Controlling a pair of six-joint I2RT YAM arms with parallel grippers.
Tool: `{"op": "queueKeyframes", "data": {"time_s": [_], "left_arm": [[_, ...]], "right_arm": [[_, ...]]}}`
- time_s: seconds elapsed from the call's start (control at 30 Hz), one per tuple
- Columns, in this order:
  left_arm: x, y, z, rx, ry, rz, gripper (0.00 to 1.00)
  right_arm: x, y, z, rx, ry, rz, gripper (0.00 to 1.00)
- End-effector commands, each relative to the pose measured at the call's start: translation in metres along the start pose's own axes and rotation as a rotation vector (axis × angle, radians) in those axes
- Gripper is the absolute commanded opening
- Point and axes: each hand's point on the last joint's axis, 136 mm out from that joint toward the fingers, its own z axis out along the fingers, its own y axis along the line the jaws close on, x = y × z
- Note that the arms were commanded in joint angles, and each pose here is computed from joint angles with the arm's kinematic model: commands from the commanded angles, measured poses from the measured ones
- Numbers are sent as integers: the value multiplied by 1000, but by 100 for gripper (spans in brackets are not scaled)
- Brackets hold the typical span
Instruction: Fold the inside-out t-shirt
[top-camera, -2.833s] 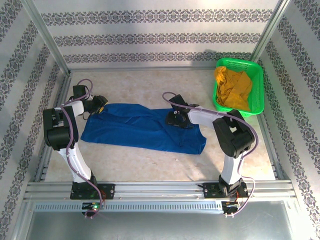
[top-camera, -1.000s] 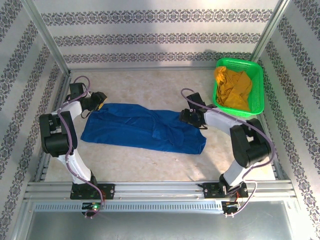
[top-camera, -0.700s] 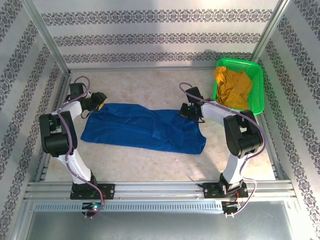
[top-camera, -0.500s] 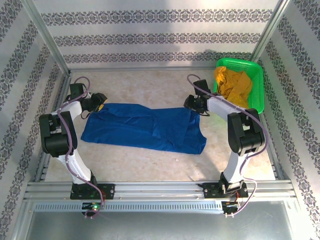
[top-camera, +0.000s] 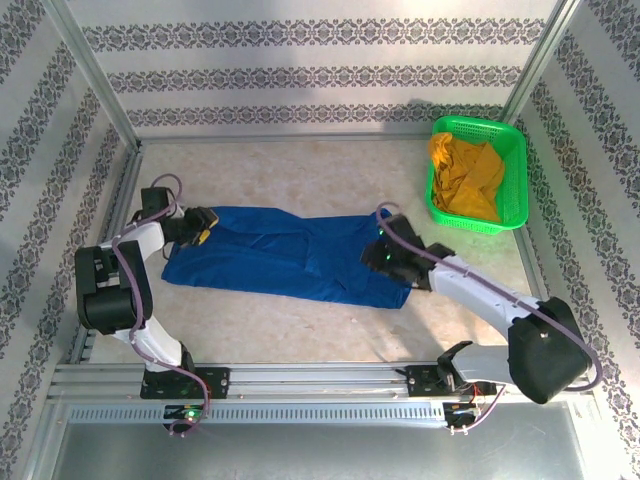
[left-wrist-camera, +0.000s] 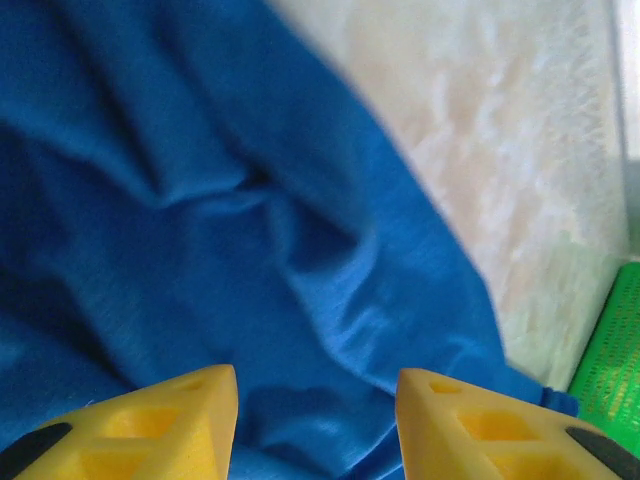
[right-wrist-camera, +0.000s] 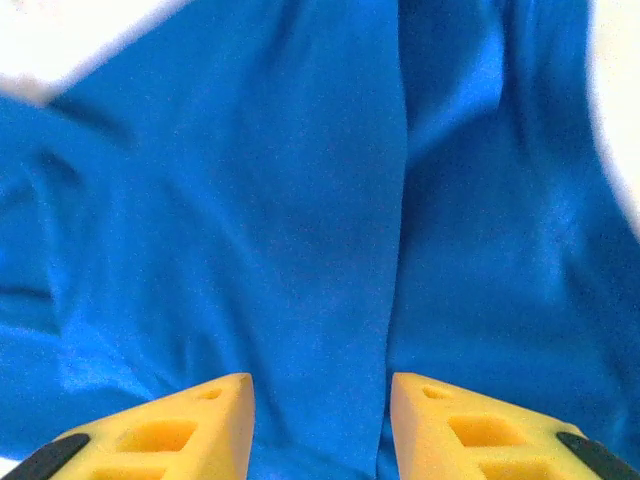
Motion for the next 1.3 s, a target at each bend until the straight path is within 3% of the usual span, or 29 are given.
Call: {"op": "queueKeyframes", "data": {"time_s": [0.0, 0.3, 0.53, 0.67, 0.8, 0.93, 1.03, 1.27], "left_arm": [[12, 1, 2, 23, 11, -6, 46], [44, 36, -3, -93, 29, -15, 46], [69, 45, -15, -122, 17, -38, 46], [35, 5, -36, -88, -72, 20, 47], [-9, -25, -44, -148, -105, 85, 53], [-27, -24, -25, -223, 1, 100, 53], [-37, -18, -17, -264, 13, 125, 53], [-40, -6, -10, -308, 50, 183, 48]], "right_arm": [[30, -23, 25, 66, 14, 163, 40], [43, -107, 27, 239, -48, 444, 37], [29, -138, 10, 270, -75, 552, 39], [11, -123, 1, 210, -83, 498, 39], [-6, -103, -9, 169, -89, 412, 38], [-31, -72, -27, 95, -131, 303, 38], [-50, -42, -34, 33, -129, 209, 38], [-70, 23, -7, -98, -41, 57, 42]]}}
